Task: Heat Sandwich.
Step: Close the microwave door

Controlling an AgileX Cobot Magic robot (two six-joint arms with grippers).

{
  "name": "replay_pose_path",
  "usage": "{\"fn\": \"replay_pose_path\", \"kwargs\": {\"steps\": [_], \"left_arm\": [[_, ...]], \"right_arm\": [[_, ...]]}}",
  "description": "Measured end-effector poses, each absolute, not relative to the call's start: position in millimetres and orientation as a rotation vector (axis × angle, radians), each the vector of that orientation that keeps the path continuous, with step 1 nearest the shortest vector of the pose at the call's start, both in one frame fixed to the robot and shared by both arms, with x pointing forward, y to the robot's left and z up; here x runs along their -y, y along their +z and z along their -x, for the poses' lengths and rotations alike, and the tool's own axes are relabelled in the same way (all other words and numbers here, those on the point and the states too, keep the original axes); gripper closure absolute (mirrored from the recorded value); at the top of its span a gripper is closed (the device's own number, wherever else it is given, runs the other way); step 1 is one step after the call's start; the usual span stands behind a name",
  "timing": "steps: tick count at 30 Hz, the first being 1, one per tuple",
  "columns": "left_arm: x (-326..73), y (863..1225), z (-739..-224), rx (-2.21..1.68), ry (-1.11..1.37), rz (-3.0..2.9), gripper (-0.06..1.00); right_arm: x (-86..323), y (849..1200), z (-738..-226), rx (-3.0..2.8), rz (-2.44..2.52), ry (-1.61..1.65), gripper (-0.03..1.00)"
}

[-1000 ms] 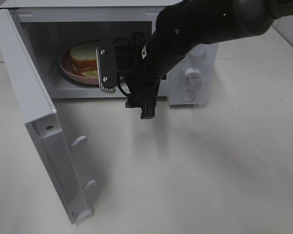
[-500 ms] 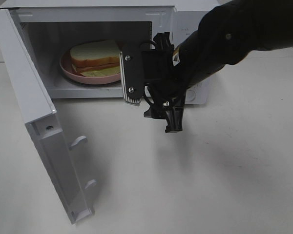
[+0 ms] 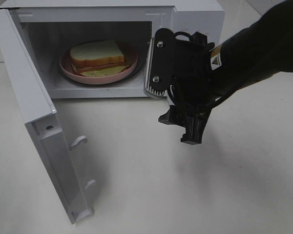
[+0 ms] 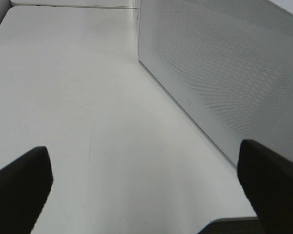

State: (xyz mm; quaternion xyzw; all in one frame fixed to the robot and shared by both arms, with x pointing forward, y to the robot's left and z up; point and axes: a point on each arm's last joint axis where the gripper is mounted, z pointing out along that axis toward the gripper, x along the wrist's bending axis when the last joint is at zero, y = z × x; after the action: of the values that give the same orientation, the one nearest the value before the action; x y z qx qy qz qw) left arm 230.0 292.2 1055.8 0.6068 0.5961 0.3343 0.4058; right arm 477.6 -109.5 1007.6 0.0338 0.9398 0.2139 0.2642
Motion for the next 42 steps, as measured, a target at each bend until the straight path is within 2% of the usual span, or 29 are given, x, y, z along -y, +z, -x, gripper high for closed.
{"fn": "replay_pose_path", "kwargs": {"steps": [21, 35, 42], "left_arm": [[-292, 1056, -230, -1.504, 0.843, -1.531, -0.03], [-292, 1056, -230, -1.504, 0.843, -1.531, -0.03], [-292, 1056, -230, -1.504, 0.843, -1.531, -0.03]], "right_arm": [[166, 1056, -406, -2.480, -0.931, 0.826, 0.25], [215, 1095, -346, -2.433, -1.028, 0.876, 0.25], [235, 1101, -321, -2.441, -1.071, 0.858, 0.25]]}}
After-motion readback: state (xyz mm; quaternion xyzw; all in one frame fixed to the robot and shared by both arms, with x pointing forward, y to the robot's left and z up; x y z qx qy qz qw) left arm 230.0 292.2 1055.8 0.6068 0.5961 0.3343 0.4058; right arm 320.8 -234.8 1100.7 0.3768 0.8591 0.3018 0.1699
